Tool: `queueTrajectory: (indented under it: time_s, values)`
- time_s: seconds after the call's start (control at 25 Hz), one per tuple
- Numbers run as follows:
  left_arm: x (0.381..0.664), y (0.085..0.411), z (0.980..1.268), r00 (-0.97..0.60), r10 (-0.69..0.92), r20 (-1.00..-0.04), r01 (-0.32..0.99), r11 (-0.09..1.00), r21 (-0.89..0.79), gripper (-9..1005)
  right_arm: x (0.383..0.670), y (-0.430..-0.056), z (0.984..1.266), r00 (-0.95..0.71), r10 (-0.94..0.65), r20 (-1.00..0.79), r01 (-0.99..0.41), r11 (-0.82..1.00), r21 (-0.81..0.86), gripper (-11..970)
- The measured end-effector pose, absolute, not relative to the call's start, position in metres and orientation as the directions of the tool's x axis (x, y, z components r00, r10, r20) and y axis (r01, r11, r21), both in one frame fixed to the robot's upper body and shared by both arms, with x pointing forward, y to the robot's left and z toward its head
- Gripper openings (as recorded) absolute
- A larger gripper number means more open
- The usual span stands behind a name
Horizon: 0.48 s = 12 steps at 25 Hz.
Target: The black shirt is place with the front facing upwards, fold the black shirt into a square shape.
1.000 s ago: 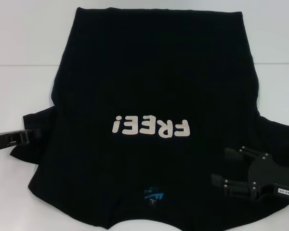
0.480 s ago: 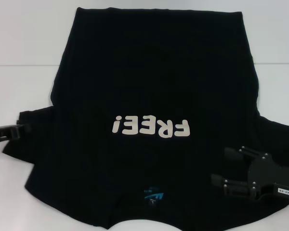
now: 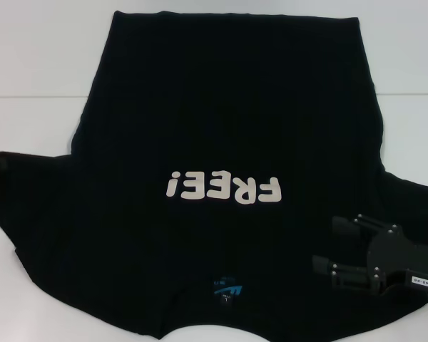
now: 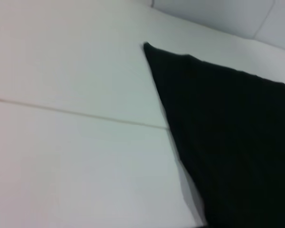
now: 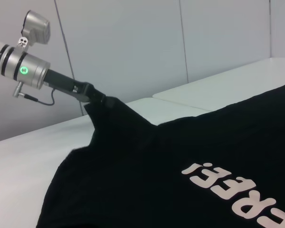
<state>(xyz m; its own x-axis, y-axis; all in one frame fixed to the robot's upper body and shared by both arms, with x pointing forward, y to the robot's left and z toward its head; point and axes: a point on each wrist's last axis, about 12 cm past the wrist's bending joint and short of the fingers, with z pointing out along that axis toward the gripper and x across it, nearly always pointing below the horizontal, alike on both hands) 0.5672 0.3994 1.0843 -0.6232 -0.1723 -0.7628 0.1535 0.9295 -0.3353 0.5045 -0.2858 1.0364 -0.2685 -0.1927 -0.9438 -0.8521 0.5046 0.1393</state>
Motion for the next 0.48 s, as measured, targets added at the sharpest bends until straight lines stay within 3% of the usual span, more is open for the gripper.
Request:
queueTrajectory:
  time_s: [0.48]
  values:
    - [0.581, 0.382, 1.119, -0.658, -0.323, -0.68, 0.15, 0.829, -0.538, 13, 0.504, -0.285, 1.036, -0.268, -0.191, -0.944, -0.853, 0.503, 0.14, 917]
